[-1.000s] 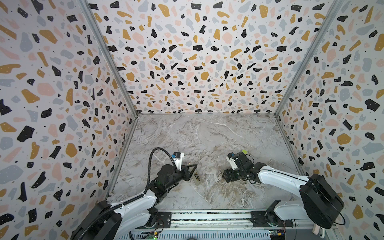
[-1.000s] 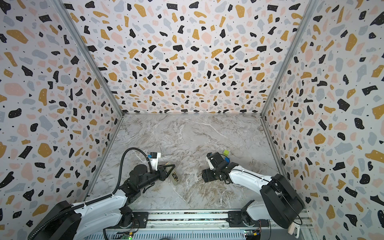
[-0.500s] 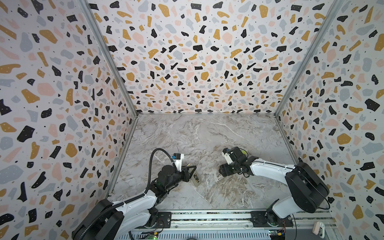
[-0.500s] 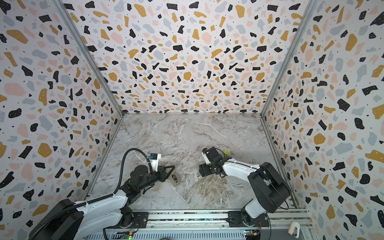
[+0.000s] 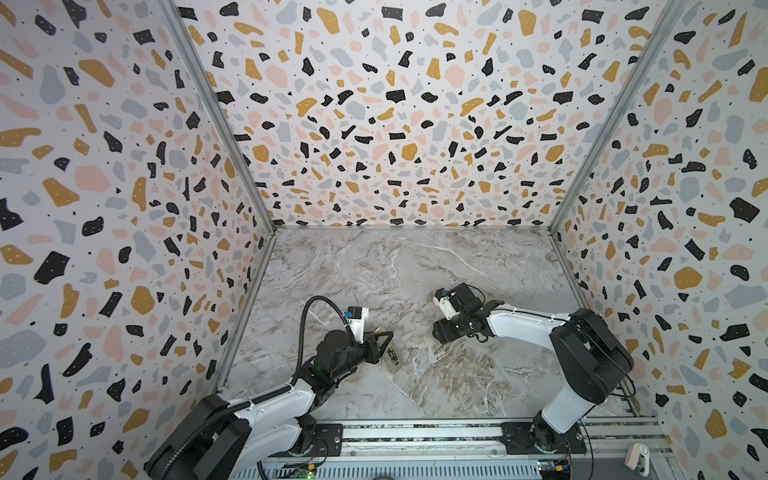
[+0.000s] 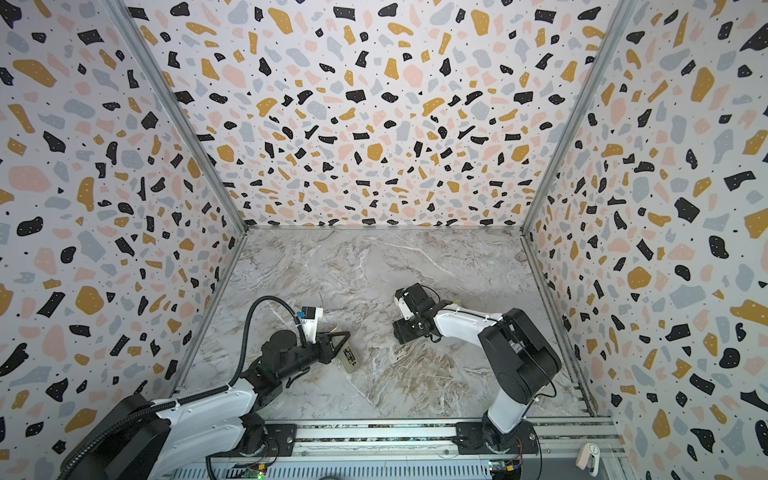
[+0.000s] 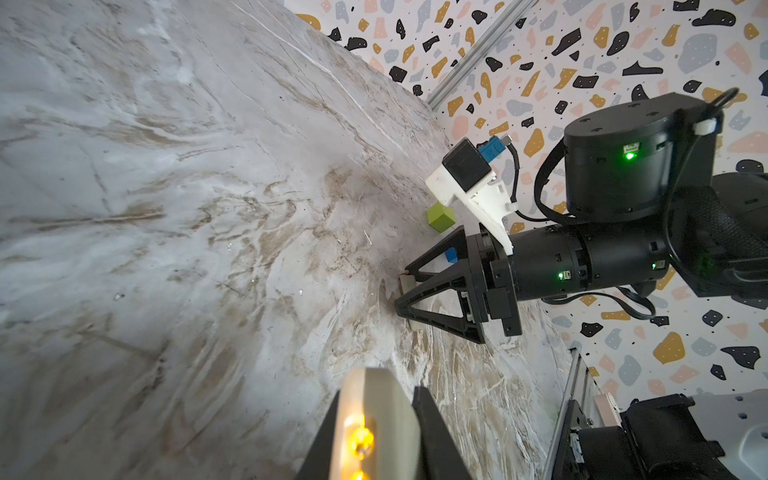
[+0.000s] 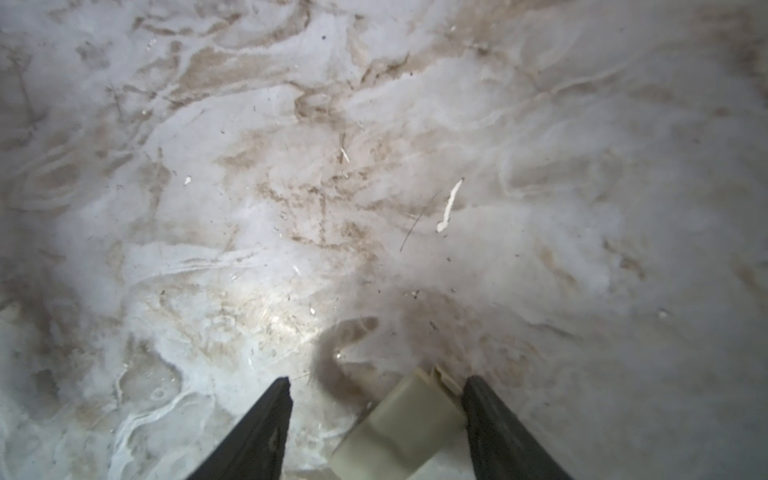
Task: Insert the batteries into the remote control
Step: 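Lower the right gripper onto the beige battery cover and close on it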
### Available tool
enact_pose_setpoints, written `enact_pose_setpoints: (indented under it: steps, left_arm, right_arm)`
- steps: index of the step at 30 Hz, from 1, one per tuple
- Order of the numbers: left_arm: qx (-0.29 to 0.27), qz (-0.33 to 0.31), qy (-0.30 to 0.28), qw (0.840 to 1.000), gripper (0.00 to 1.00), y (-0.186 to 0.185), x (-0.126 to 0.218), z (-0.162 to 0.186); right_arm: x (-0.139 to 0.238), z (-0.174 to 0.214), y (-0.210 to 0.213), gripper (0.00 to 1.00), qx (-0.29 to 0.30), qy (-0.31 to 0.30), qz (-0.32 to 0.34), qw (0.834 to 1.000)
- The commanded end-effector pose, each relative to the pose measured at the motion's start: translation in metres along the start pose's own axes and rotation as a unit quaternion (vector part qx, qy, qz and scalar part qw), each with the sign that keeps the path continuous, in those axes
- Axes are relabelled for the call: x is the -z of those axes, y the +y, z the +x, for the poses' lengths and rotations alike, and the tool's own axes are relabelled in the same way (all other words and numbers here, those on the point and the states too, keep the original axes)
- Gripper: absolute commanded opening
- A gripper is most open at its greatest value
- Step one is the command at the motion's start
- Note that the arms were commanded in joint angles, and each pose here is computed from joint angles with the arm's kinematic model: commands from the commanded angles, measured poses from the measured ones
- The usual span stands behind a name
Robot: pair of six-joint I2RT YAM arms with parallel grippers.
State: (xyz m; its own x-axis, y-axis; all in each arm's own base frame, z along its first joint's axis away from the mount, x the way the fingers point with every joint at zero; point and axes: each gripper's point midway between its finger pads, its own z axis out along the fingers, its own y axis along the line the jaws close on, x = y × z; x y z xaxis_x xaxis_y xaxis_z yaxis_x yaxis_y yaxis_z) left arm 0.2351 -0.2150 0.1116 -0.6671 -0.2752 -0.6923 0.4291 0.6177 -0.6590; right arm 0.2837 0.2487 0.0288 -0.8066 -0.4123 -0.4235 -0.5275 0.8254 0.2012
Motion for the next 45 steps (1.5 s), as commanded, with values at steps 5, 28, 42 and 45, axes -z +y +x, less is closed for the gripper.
enact_pose_setpoints:
  steps: [5, 28, 42, 45]
  left_arm:
    - [-0.018, 0.027, -0.028, 0.999, 0.00, -0.013, 0.000, -0.015]
    - [-0.011, 0.026, -0.037, 0.999, 0.00, -0.011, 0.002, -0.016]
    - [-0.026, -0.060, -0.066, 0.996, 0.00, 0.020, 0.022, -0.031]
    - [-0.024, -0.063, -0.070, 0.995, 0.00, 0.023, 0.023, -0.033]
  right_arm:
    - [-0.015, 0.020, 0.011, 0.65, 0.056, 0.076, 0.029, 0.995]
    - [-0.021, 0.019, 0.045, 0.65, 0.096, 0.093, 0.002, 0.991]
    - [-0.011, 0.045, 0.094, 0.64, 0.096, 0.097, -0.059, 0.989]
    - [-0.007, 0.057, 0.093, 0.64, 0.086, 0.102, -0.058, 0.989]
